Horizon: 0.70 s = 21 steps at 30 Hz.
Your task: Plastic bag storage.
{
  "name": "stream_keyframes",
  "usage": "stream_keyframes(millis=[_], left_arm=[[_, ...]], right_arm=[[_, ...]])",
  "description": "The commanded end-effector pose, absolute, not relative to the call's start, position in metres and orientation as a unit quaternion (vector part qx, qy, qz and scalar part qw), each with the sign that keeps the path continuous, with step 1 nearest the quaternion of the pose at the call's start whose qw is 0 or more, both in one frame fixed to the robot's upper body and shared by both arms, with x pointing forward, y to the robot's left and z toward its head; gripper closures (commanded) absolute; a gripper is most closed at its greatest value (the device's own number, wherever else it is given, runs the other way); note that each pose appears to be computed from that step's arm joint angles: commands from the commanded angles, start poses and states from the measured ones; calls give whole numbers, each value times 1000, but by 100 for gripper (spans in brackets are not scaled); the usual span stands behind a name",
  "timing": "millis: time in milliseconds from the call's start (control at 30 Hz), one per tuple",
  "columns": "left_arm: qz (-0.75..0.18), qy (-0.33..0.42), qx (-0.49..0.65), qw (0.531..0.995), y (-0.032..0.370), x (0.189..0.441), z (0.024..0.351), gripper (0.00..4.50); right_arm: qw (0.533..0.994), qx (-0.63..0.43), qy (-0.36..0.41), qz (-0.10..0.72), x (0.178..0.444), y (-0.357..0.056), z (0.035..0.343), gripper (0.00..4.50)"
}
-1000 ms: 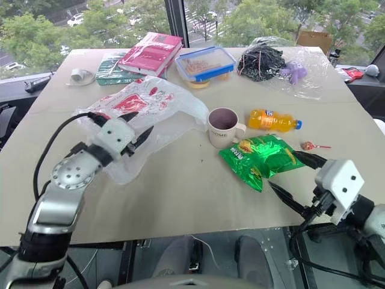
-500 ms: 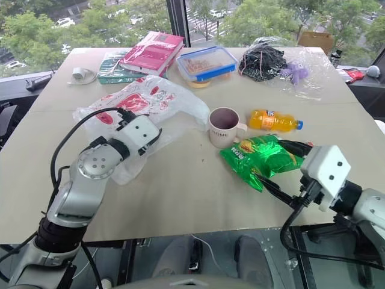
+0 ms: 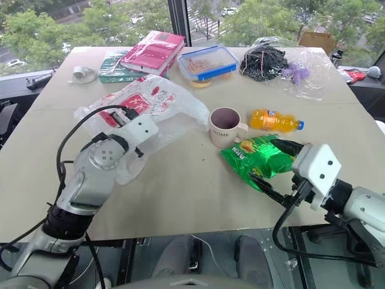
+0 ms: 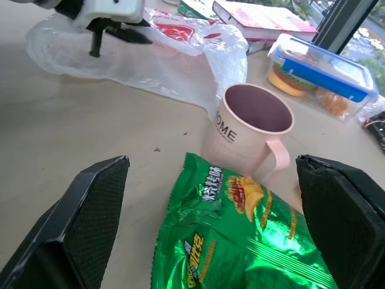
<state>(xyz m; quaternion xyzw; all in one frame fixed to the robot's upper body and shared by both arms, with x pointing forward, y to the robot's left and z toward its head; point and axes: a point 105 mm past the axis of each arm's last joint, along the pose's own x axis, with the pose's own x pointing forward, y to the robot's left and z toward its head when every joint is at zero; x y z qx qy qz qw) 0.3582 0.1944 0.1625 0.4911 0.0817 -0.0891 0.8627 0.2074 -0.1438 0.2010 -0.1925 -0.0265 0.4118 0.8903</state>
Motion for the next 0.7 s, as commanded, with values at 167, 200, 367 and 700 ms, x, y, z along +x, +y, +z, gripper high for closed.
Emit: stream_keyframes(millis=[167,200,367,700], left_arm=[[-63,-2,419,906,201,376,225,447],[-53,-15,414,909,206,379,236,447],[-29,-47,346,937,219,390,279,447],[-37,-57,322,944,217,385,292,447]], right_arm=[[885,-206,-56,414,211,-136,208,0],[885,-207,-57,413,213,-134,207,0],[911,-214,-21,353,240,-131,195,0],[948,-201,47,240,317,-141,177,0]])
